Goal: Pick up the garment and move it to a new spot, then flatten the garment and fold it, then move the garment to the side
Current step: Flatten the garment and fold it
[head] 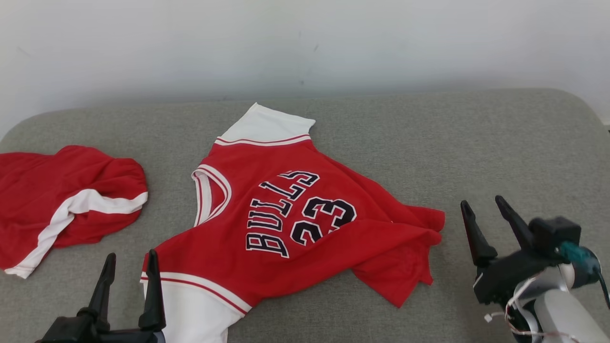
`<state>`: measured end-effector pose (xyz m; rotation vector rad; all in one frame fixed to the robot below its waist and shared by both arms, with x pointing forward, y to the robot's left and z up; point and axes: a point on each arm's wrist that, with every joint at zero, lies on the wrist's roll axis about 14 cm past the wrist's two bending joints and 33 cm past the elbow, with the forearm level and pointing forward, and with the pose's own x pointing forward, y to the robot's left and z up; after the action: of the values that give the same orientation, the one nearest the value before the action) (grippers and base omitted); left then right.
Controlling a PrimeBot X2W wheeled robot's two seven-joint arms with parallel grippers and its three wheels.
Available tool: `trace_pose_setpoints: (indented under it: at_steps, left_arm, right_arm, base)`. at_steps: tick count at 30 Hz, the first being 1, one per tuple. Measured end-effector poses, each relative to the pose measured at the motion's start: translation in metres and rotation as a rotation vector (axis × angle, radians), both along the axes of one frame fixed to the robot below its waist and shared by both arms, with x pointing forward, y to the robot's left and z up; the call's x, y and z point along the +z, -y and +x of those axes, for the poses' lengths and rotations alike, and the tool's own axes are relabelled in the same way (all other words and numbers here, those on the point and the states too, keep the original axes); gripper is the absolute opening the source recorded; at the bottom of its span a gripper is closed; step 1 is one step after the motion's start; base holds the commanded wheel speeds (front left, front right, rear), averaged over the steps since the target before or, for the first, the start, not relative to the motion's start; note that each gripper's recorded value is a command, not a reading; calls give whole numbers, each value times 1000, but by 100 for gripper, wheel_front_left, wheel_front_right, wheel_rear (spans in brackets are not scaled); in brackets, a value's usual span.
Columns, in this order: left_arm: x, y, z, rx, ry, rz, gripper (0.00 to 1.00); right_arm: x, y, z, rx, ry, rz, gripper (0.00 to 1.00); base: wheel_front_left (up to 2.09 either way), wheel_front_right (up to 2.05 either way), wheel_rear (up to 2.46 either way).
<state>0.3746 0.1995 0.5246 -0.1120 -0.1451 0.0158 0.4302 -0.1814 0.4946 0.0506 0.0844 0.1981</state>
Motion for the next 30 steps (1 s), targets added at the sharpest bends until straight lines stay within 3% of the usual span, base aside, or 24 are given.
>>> trace_pose_setpoints:
  at_steps: [10,21,22,23,24,30]
  left_arm:
    - [-8,-14,-5,40,-24,8,100]
    - [-17,-22,-2,64,-53,11,100]
    - [-18,-22,-2,63,-55,10,100]
    - [-18,-21,-2,61,-56,10,100]
    - [-17,-21,-1,58,-54,10,100]
    - [-13,-16,-1,45,-42,7,100]
  right_arm:
    - [-45,-6,34,15,-258,-55,100]
    - [-101,-20,32,31,-467,-48,100]
    - [-103,-22,32,33,-474,-40,55]
    - [-103,-23,32,31,-478,-30,23]
    - [-102,-23,32,29,-475,-19,0]
    - [-62,-16,54,23,-321,-23,0]
  base:
    - [0,0,0]
    - [0,0,0]
    - [0,0,0]
    - [0,0,0]
    - [0,0,0]
    - [0,0,0]
